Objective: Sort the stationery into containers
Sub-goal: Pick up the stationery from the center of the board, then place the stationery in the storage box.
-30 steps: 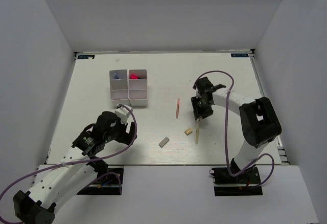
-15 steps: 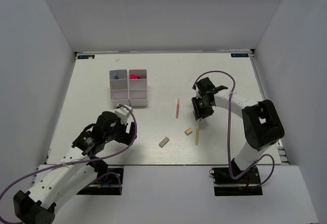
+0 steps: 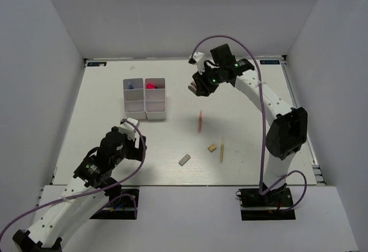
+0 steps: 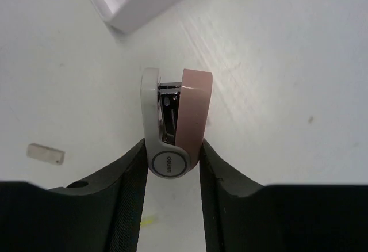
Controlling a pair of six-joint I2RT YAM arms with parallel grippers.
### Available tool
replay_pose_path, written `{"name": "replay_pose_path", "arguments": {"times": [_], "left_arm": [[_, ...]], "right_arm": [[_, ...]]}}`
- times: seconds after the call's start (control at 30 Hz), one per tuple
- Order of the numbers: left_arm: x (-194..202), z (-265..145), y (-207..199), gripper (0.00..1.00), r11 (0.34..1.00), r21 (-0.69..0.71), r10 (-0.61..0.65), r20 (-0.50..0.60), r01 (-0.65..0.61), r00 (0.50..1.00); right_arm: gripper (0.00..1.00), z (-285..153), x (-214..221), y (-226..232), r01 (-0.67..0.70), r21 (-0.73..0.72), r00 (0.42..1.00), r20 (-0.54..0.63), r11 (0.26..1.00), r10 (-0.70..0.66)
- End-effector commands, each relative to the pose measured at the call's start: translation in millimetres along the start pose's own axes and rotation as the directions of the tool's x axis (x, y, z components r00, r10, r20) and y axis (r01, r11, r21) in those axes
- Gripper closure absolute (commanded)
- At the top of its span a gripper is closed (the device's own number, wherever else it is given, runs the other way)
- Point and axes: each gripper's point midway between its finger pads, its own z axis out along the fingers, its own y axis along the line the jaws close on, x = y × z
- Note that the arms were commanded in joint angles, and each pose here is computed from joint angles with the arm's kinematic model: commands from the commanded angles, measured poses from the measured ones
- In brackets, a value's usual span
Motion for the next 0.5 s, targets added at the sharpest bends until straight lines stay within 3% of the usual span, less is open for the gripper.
{"name": "replay_pose_path", "arguments": {"times": [0.0, 0.03, 0.1, 0.27, 0.33, 0.47], "left_arm": [[-8.2, -3.4, 24.4, 0.06, 0.991, -0.135, -0.019, 0.060, 0.027, 0.998], [-11.5, -6.0, 25.9, 0.06, 0.990, -0.141, -0.021, 0.084, 0.032, 0.996], [-13.7, -9.4, 35.2, 0.06, 0.981, -0.190, -0.025, 0.105, 0.045, 0.994], [-13.9, -11.3, 42.2, 0.04, 0.973, -0.226, -0.027, 0.122, 0.054, 0.992], [-13.6, -11.6, 42.6, 0.04, 0.972, -0.229, -0.024, 0.118, 0.051, 0.993], [-14.1, -12.0, 43.8, 0.04, 0.971, -0.235, -0.020, 0.117, 0.047, 0.993]], "right_arm": [[0.82, 3.5, -19.5, 31.5, 0.261, -0.189, 0.964, 0.006, 0.947, -0.265], [0.82, 2.7, -44.3, 26.3, 0.378, -0.157, 0.926, 0.056, 0.912, -0.374], [0.81, 19.9, -51.6, 38.5, 0.467, -0.183, 0.883, 0.056, 0.865, -0.465], [0.79, 43.9, -87.3, 31.3, 0.739, -0.041, 0.672, 0.130, 0.673, -0.729], [0.82, 60.5, -95.3, 37.8, 0.771, 0.003, 0.630, 0.140, 0.637, -0.764], [0.83, 77.8, -115.3, 43.7, 0.786, 0.071, 0.600, 0.149, 0.614, -0.786]]}}
